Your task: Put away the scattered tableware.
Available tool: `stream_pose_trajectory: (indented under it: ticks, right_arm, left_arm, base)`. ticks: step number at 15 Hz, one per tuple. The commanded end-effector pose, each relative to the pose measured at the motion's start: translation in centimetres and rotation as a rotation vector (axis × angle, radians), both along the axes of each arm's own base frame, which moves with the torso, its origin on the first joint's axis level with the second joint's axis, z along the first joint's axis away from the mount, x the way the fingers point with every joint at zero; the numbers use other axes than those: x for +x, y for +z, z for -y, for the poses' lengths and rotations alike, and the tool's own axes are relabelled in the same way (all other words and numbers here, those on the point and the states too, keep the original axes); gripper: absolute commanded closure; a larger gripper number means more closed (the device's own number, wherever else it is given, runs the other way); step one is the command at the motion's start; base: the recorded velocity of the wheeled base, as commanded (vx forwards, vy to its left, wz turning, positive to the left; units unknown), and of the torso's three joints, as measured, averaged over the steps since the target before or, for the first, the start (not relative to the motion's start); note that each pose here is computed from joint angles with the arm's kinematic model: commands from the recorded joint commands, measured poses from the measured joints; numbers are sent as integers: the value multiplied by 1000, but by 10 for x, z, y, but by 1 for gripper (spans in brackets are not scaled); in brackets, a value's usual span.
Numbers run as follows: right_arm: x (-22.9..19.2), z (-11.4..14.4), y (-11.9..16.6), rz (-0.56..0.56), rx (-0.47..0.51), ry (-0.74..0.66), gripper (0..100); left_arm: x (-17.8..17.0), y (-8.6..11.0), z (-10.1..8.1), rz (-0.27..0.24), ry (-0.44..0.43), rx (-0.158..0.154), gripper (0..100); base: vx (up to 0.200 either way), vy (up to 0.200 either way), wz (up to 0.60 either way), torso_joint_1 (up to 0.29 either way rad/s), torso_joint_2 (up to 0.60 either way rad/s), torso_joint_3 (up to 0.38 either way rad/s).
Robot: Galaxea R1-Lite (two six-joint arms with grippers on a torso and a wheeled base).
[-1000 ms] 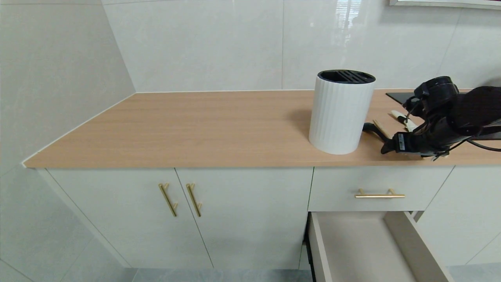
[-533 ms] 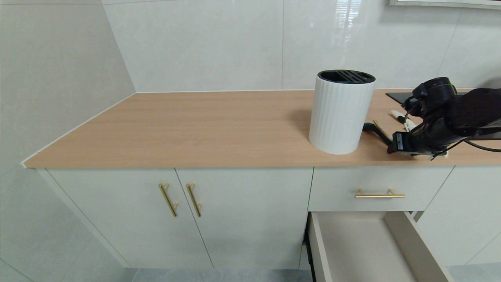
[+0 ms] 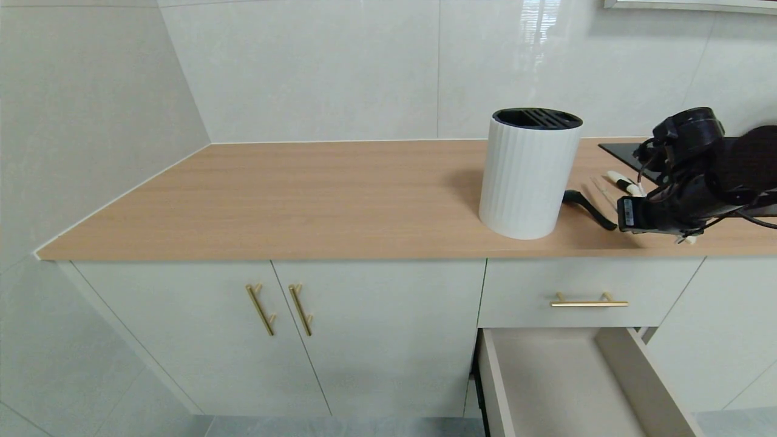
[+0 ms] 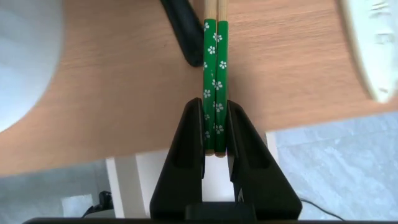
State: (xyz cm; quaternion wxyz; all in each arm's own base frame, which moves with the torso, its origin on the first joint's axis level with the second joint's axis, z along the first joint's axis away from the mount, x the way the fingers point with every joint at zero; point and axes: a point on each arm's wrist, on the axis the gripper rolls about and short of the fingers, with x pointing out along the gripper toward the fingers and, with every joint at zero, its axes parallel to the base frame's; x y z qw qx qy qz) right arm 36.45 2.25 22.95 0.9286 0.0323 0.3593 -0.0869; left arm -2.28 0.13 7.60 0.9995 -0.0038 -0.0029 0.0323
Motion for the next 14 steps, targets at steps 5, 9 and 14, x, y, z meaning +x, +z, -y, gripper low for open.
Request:
stream_pose_trajectory:
  ticks: [5,9,14]
  right_arm:
    - [-113,-1,57,111,31,40,100]
    - [-181,-4,41,9,84,93,100]
    - [-234,3,17,-29,113,137,100]
  left_arm:
    - [0,0,0,-1,0,0,0]
    - [0,0,0,-1,1,0,0]
    - [0,0,0,-1,0,0,0]
  base:
    - [0,0,0,0,0,0]
    - [0,0,0,0,0,0]
    - [0,0,0,0,0,0]
